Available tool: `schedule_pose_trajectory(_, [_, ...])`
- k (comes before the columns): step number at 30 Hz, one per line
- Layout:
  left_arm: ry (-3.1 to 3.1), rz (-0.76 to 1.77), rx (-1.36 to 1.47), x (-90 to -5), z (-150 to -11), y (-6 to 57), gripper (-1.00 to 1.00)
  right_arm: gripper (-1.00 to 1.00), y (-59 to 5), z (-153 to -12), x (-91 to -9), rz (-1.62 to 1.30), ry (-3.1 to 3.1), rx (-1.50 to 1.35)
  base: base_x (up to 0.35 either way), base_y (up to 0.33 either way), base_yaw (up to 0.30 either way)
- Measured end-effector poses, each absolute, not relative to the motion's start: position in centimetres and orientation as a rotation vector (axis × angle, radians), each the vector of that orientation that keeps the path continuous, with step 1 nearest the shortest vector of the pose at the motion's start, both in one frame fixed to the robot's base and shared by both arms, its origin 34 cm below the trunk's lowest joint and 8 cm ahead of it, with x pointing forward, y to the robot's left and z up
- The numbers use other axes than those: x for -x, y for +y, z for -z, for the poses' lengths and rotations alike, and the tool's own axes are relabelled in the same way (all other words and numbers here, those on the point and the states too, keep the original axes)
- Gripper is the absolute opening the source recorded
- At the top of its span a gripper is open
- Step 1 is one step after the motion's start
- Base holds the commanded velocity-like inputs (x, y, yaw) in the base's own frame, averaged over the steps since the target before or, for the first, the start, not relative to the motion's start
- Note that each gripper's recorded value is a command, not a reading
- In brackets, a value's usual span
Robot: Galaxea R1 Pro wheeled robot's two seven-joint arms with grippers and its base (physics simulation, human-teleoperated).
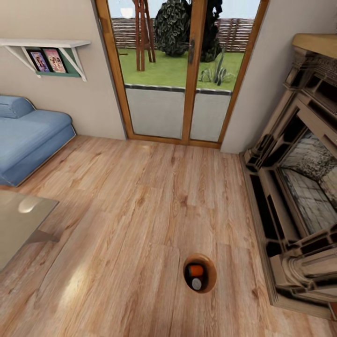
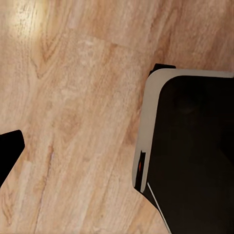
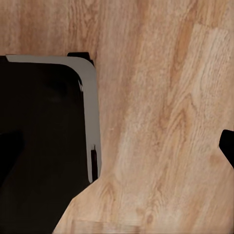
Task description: Put the three can of soda from the living room inside the tash can in the kitchen.
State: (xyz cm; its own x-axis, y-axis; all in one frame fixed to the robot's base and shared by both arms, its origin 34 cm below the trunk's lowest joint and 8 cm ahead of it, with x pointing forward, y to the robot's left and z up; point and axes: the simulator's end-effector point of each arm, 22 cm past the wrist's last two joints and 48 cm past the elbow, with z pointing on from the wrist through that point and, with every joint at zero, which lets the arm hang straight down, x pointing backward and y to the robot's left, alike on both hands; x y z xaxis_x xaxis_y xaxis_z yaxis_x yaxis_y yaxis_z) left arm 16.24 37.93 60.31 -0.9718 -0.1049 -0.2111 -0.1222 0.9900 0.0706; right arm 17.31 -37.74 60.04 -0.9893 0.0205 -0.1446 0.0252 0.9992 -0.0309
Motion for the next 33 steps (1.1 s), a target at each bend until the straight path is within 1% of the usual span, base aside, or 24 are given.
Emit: schedule_pose_trajectory(33, [2.873,-0.117,0.170,-17.3,-62.3,37.9,1.00,1.00,-36.9,-61.9,-17.3,0.029,2.971,-0.035,0.000,0.000,0.000])
